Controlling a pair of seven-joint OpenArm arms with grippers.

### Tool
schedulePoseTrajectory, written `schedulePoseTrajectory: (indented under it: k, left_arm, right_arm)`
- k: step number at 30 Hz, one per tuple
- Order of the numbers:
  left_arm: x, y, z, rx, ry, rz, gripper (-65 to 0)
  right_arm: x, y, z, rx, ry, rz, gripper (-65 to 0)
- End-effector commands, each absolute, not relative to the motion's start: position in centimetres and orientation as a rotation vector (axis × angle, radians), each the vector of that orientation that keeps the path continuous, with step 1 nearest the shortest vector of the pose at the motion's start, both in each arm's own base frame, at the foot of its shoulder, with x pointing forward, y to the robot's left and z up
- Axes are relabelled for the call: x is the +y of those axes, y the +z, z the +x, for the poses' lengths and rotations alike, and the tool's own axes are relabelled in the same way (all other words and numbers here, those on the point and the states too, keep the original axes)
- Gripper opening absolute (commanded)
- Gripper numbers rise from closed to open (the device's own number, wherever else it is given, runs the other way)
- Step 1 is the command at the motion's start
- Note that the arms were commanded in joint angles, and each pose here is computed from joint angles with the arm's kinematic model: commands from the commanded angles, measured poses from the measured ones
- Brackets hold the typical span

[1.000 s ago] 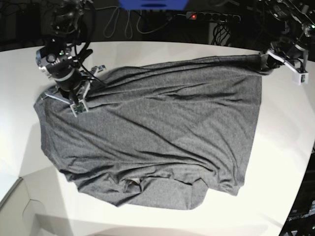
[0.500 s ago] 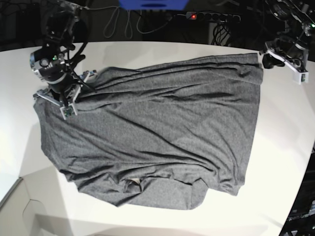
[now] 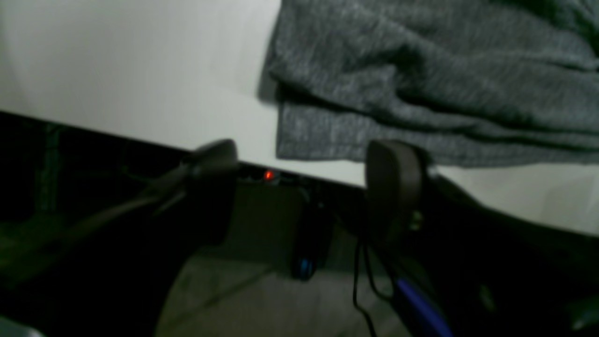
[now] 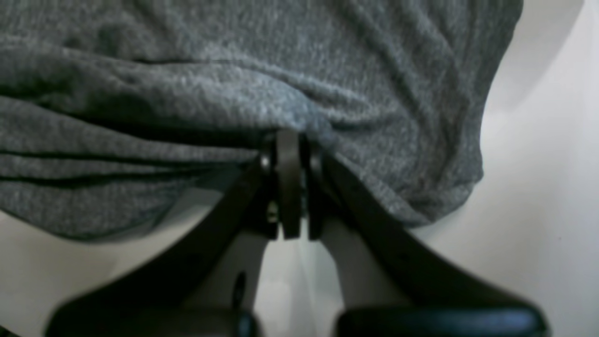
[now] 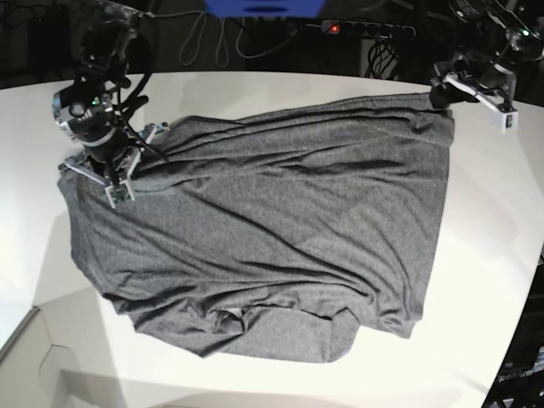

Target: Layout the t-shirt on the table in an organized manner, then fold the t-shirt properly

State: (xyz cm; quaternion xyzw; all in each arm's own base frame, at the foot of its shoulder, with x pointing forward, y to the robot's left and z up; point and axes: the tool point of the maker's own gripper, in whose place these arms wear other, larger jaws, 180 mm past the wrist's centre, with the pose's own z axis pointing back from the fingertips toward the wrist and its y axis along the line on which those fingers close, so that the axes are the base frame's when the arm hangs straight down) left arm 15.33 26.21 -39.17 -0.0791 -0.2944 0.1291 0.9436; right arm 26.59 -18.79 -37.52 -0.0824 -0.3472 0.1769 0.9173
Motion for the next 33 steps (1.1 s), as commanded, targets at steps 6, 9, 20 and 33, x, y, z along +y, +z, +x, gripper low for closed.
schedulePoseTrajectory:
  k: [6, 9, 20, 33]
  left_arm:
    - [25.7, -39.3, 15.5, -0.666, 0.305, -0.186, -12.1]
    - [25.2, -40.7, 15.2, -0.64, 0.333, -0.227, -11.7]
    - [24.9, -40.7, 16.6, -0.666, 0.346, -0.255, -11.6]
    - [24.7, -38.7, 17.2, -0.723, 0.323, -0.225, -11.6]
  right_arm:
    - [-18.8, -36.5, 27.3, -0.758, 0.368, -0.173, -65.0]
    - [-18.8, -36.6, 27.2, -0.754, 0.368, -0.171, -65.0]
    - [-18.8, -36.7, 27.0, -0.749, 0.369, -0.172, -65.0]
    - [-18.8, -37.1, 26.6, -0.737, 0.37, -0.169, -65.0]
